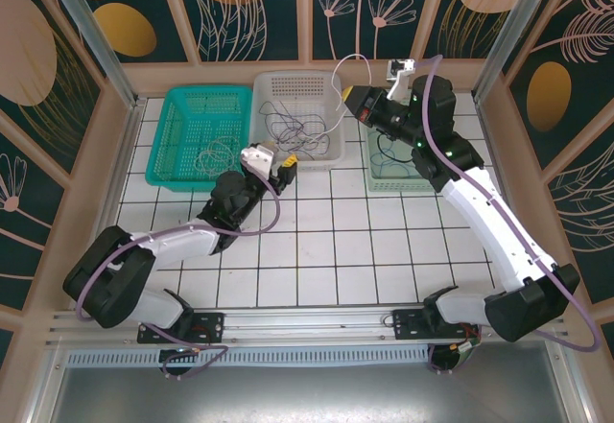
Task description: Untangle the cables
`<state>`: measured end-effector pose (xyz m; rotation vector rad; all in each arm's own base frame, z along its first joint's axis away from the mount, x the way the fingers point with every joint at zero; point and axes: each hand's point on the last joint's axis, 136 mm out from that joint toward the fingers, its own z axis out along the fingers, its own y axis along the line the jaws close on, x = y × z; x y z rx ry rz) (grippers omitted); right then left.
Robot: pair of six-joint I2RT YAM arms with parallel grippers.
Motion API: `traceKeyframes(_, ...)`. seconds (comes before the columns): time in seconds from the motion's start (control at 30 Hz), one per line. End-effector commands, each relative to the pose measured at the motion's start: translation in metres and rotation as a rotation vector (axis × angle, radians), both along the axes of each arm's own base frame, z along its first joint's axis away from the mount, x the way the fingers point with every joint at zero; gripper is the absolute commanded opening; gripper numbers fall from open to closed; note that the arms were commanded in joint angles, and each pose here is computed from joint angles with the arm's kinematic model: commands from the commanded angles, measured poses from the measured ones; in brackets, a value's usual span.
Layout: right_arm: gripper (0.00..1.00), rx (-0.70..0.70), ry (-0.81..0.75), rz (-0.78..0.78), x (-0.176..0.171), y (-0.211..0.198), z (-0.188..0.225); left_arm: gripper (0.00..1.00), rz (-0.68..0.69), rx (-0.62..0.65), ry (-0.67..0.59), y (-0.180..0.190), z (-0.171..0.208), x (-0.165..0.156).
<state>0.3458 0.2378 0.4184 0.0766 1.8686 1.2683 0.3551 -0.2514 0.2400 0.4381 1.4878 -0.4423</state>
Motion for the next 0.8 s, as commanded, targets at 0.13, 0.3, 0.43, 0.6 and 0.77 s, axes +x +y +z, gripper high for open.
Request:
traceKeyframes(0.13,0.0,0.045,-0.031,0.015,-0.005,-0.001,0.014,0.69,-0.052,-0.013,-0.199,-0.014,0.037,-0.004)
traceKeyframes(0.3,0.0,0.048,-0.034,0.015,-0.004,-0.001,0.016,0.73,-0.054,-0.021,-0.265,-0.02,0.039,0.002)
traceKeyframes(0.43,0.0,0.051,-0.033,0.014,-0.001,0.0,0.017,0.75,-0.068,-0.043,-0.321,-0.029,0.046,0.005)
traceKeyframes(0.6,0.0,0.058,-0.034,0.02,0.0,0.002,0.018,0.78,-0.07,-0.054,-0.389,-0.041,0.049,0.008)
traceKeyframes(0.77,0.0,0.053,-0.024,0.017,0.001,0.002,0.015,0.77,-0.021,-0.109,-0.383,-0.041,0.052,0.021)
